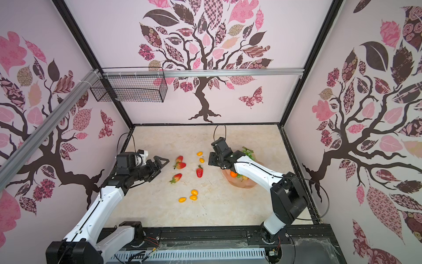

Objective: Arrange fruit in a fruit bowl
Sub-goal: Pick up the fruit from the center of the table.

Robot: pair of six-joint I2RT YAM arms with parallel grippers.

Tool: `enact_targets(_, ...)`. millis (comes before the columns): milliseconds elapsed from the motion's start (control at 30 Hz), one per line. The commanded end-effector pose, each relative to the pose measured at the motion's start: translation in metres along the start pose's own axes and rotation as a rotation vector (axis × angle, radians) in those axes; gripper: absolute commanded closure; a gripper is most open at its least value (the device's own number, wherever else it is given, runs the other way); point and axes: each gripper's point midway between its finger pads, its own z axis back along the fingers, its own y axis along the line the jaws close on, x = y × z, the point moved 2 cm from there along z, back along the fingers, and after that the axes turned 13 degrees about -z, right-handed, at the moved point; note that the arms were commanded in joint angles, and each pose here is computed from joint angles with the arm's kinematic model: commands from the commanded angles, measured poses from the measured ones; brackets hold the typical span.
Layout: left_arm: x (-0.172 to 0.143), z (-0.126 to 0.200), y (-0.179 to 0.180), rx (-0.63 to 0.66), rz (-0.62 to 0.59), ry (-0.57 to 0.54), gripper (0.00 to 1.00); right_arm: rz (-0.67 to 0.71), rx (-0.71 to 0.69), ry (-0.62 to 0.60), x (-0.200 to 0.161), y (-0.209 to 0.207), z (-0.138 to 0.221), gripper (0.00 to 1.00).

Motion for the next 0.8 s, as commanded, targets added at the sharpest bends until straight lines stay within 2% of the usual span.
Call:
enact_targets(0, -0.003, 0.004, 0.006, -0.053, 0.031, 0.010, 0.02, -0.028, -0.026, 0.061, -0.011, 0.013, -0.016, 0.45)
enact_targets(333, 0.002, 0.002, 0.012, -0.088, 0.086, 0.003, 0.02, -0.033, -0.118, 0.182, -0.033, 0.016, -0.068, 0.46)
enact_targets(767, 0.002, 0.001, 0.013, -0.090, 0.091, 0.002, 0.02, -0.016, -0.193, 0.220, -0.040, 0.011, -0.110, 0.50)
